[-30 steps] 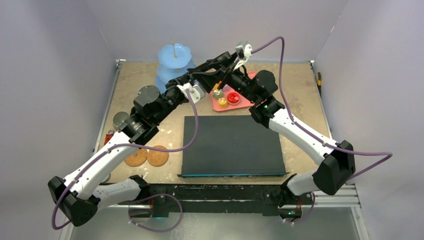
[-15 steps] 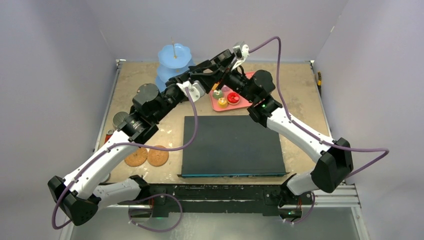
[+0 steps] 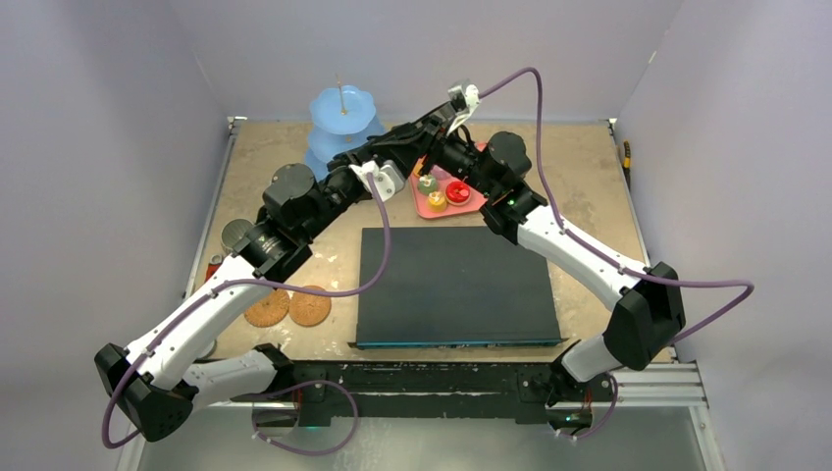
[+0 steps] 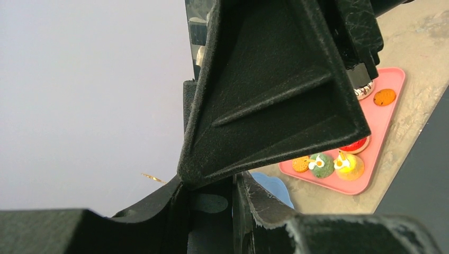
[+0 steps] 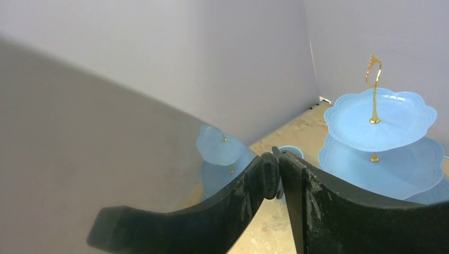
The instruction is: Serve the afternoon tea
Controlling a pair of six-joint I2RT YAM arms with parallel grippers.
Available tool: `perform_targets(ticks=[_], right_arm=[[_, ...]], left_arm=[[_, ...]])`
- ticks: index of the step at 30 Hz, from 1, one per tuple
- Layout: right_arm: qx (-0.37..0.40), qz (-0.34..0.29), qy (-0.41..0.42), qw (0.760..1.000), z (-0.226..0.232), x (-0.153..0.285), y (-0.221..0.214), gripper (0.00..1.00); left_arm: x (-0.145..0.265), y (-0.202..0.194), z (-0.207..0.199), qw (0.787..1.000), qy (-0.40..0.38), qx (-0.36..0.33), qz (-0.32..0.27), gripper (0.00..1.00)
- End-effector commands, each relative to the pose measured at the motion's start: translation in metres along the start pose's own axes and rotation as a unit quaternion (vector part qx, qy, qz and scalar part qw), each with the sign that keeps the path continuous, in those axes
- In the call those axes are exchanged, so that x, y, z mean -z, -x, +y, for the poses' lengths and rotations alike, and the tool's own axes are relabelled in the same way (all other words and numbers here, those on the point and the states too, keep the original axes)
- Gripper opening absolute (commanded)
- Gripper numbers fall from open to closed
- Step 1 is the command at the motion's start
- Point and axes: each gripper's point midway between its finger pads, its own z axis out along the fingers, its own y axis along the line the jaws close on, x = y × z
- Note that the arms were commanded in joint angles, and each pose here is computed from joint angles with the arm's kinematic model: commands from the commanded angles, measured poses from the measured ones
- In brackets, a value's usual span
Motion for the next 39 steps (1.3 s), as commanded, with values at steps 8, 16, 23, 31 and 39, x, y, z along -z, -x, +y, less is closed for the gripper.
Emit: perform_targets(ticks=[8,16,23,31,39], right_arm=[[-0.006,-0.022,0.031,0.999,0.024,0.004,0.025,0.65],[0.085,-0.051,-0.091,0.991,-0.028,0.028,0.034,0.68],[0.175,-0.066,-0.255,0.949,-0.103,0.072,0.024,0.71],[0.181,-0.055,-0.378,0.906,-0.187,0.126,0.004,0.69],[0.192,-0.034,-0.510,0.838,-0.264,0.171,-0.013,0.73]], left_arm=[[0.004,0.027,0.007,0.999,-0.003,-0.002,-0.034,0.65],[0.021,0.017,-0.005,0.996,-0.045,0.074,0.029,0.97],[0.036,-0.014,-0.006,0.988,-0.027,0.101,0.118,0.99],[0.030,-0.056,0.019,0.961,0.074,0.125,0.235,0.99],[0.014,-0.106,0.017,0.923,0.082,0.221,0.304,0.99]])
